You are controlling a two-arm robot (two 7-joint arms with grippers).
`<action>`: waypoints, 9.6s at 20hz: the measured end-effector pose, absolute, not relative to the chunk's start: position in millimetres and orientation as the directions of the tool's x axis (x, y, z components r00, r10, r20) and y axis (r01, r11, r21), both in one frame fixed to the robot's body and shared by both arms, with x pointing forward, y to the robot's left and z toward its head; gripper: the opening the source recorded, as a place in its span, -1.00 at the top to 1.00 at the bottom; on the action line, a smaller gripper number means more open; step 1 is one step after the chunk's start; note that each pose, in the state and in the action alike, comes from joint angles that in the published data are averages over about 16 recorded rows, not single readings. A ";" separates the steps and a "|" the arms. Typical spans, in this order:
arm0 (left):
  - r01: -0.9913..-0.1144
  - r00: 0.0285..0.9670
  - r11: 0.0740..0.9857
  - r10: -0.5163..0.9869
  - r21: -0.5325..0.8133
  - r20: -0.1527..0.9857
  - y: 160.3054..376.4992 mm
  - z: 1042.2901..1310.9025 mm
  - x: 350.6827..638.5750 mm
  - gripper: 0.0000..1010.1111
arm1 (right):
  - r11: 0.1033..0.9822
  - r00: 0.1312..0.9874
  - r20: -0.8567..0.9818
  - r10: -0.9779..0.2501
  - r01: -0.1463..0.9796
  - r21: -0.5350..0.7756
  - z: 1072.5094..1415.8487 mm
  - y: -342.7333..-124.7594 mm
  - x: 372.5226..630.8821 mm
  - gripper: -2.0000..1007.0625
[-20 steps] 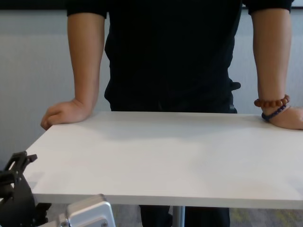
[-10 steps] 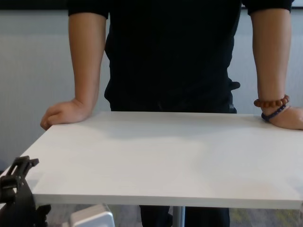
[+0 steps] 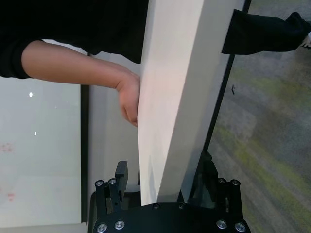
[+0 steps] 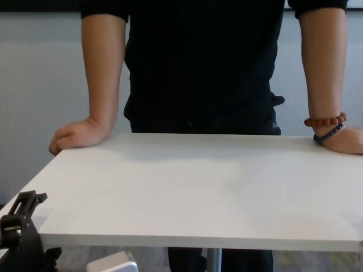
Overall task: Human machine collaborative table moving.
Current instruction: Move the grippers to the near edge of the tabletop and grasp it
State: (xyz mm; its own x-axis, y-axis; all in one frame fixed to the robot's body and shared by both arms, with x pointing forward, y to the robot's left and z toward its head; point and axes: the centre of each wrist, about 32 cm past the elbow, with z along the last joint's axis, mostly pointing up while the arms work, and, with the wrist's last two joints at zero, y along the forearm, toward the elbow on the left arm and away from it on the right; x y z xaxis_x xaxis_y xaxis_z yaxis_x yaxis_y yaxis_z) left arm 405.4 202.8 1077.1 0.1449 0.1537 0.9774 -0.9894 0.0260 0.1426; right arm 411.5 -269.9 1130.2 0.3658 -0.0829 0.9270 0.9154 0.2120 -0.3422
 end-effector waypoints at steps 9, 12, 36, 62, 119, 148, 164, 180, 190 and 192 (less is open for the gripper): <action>-0.991 0.133 0.026 0.157 0.130 0.979 201.4 1076.2 405.0 -0.98 | 0.213 0.364 0.928 -0.077 0.915 -0.342 1128.6 -269.1 412.1 -0.99; -0.991 0.132 0.028 0.157 0.130 0.979 200.8 1075.7 404.9 -0.98 | 0.212 0.364 0.928 -0.076 0.916 -0.342 1128.0 -268.9 412.4 -0.99; -0.990 0.143 0.040 0.167 0.138 0.976 193.5 1070.9 411.5 -0.98 | 0.204 0.309 0.951 0.012 0.930 -0.305 1113.6 -261.4 415.0 -0.99; -0.991 0.136 0.023 0.164 0.134 0.977 194.0 1068.3 408.4 -0.98 | 0.162 0.213 0.969 0.126 0.959 -0.232 1088.3 -244.0 407.8 -0.99; -0.991 0.131 0.021 0.167 0.130 0.977 194.4 1069.2 408.3 -0.98 | 0.135 0.187 0.976 0.111 0.970 -0.202 1083.3 -244.9 414.4 -0.99; -0.991 0.131 0.021 0.167 0.130 0.977 194.4 1069.2 408.3 -0.98 | 0.135 0.189 0.976 0.112 0.970 -0.204 1083.6 -244.8 414.4 -0.99; -0.991 0.131 0.021 0.167 0.130 0.977 194.4 1069.2 408.3 -0.74 | 0.135 0.189 0.976 0.112 0.970 -0.203 1083.7 -244.8 414.4 -0.57; -0.991 0.131 0.021 0.167 0.129 0.977 194.4 1069.3 408.4 0.00 | 0.135 0.188 0.976 0.112 0.970 -0.202 1083.8 -244.8 414.5 0.37; -0.991 0.131 0.021 0.166 0.129 0.977 194.4 1069.3 408.4 0.17 | 0.135 0.187 0.976 0.113 0.970 -0.201 1083.8 -244.8 414.5 0.57; -0.991 0.130 0.021 0.166 0.129 0.977 194.4 1069.3 408.4 0.20 | 0.135 0.187 0.976 0.113 0.970 -0.201 1083.8 -244.8 414.5 0.57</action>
